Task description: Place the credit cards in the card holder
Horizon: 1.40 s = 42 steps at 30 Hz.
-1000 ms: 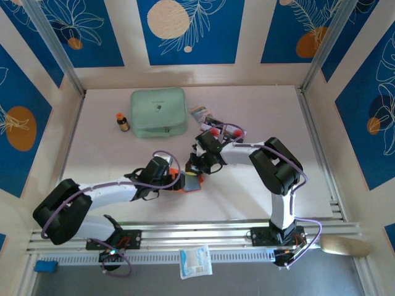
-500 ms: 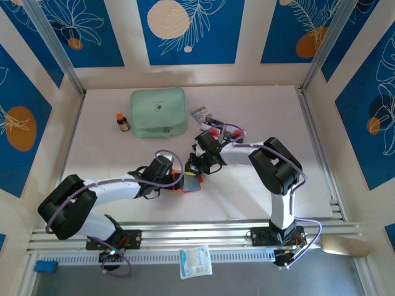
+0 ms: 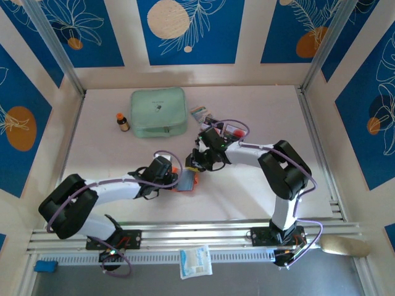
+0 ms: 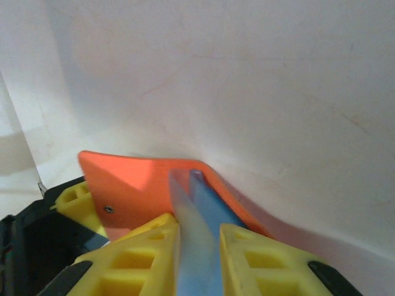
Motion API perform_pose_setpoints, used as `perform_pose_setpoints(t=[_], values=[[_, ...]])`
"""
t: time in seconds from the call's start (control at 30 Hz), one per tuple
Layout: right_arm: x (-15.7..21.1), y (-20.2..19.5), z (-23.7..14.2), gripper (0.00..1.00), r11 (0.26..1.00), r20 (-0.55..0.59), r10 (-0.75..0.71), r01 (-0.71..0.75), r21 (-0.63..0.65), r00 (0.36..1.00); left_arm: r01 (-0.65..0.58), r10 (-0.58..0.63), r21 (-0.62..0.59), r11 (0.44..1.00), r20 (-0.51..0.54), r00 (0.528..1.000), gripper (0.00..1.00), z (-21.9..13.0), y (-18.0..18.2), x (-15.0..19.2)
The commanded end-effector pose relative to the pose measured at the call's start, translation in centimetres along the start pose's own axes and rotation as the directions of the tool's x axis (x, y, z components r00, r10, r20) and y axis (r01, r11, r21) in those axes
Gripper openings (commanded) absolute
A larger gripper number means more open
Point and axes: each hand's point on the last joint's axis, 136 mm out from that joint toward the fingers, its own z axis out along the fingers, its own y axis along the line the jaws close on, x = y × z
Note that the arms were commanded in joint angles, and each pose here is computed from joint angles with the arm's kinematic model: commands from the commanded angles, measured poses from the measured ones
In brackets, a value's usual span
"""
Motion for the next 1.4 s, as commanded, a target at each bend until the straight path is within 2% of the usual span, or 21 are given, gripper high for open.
perform_pose_setpoints(t=[0.0,0.17,0.6,0.7,0.83,1.0,1.23,1.37], values=[[0.6,-0.9,-0.4,0.28,1.000,-0.008,0.014,-0.014,0.026,1.000,-0.011,0.019,0.087,0.996,-0.085,0.996,0.47,1.4,-1.2,2.7],[1.0,-1.1,0.3,0.35,1.000,-0.024,0.022,-0.022,0.022,0.999,-0.005,0.012,0.087,0.996,-0.078,0.997,0.47,1.3,-1.2,2.6],[1.6,0.2,1.7,0.35,0.999,-0.082,0.016,-0.018,-0.028,0.997,0.003,0.004,0.095,0.995,-0.067,0.998,0.48,1.0,-1.3,2.3],[1.6,0.8,1.4,0.35,0.999,-0.082,0.015,-0.019,-0.045,0.996,0.007,-0.002,0.099,0.995,-0.050,0.999,0.54,0.5,-1.5,1.8],[1.7,1.7,0.9,0.35,0.997,-0.080,0.018,-0.023,-0.071,0.997,0.018,-0.018,0.101,0.995,-0.010,1.000,0.69,-0.7,-1.6,0.7],[2.0,3.1,0.3,0.38,0.994,-0.081,0.020,-0.028,-0.102,0.997,0.031,-0.041,0.107,0.994,0.087,0.995,0.81,-3.5,-1.7,-1.6],[2.4,5.2,0.1,0.55,0.993,-0.077,0.014,-0.023,-0.117,0.997,0.047,-0.063,0.099,0.994,0.175,0.983,0.86,-6.5,-0.7,-2.7],[2.5,5.9,0.8,0.56,0.994,-0.080,0.004,-0.012,-0.104,0.997,0.058,-0.076,0.097,0.994,0.192,0.979,0.86,-7.2,-0.1,-2.4]])
